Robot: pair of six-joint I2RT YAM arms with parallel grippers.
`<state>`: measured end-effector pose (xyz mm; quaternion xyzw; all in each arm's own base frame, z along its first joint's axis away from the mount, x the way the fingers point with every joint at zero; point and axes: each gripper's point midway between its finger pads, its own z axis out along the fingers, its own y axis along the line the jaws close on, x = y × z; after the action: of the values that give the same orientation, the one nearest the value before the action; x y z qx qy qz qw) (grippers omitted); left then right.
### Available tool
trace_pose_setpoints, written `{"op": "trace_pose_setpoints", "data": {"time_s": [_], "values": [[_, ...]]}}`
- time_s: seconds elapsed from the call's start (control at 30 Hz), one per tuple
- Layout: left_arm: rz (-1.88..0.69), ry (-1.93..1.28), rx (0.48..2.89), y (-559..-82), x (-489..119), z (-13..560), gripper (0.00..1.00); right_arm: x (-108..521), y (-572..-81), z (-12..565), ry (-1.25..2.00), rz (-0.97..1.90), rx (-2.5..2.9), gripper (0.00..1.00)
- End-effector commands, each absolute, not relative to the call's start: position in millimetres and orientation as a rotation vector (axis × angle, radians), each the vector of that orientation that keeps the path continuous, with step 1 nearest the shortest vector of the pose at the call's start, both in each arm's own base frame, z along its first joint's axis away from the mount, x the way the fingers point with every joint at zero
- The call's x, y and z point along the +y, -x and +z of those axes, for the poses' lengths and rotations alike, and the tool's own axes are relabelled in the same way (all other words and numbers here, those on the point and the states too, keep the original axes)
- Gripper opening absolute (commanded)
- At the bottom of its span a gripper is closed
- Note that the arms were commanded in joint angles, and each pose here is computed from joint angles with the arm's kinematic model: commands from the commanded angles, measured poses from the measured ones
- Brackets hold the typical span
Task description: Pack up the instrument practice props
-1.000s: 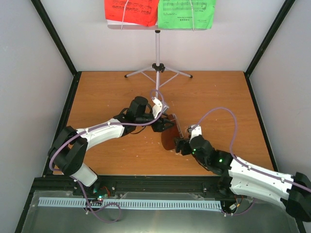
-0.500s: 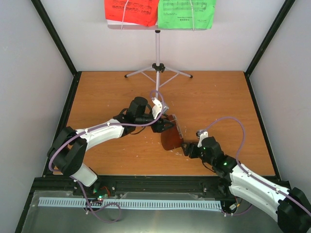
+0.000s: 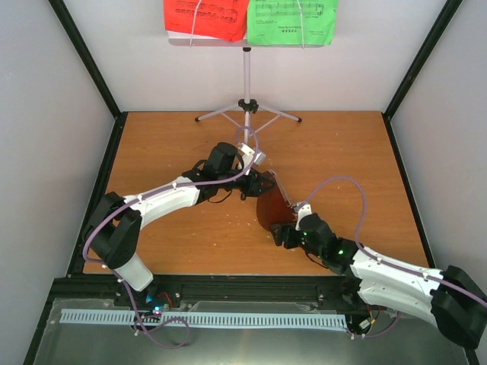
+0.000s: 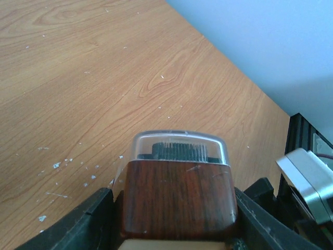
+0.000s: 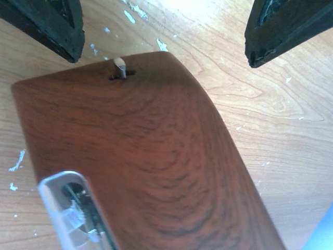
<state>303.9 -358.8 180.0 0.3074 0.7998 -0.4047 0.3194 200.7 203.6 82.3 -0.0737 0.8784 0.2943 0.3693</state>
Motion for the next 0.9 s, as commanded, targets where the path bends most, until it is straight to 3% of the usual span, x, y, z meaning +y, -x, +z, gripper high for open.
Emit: {"op": "trace_pose_setpoints", "data": {"time_s": [0.0,0.53,0.67,0.87], "values": [[-1.028,-0.709,2.310,-304,-348,145,0.43,201,-217,87,0.162,0.570,2.227,0.84],[-1.028,-0.639,2.354,-306,-346,138,0.43,229,-227,83,0.288,0.368,2.230,0.88],[-1.021,-0.626,2.360,-308,-345,138,0.43,229,-229,74,0.282,0.315,2.252,0.80],[-1.026,-0.623,2.371,-309,-347,133,0.43,239,-233,67,0.305,0.255,2.280,0.58]]}}
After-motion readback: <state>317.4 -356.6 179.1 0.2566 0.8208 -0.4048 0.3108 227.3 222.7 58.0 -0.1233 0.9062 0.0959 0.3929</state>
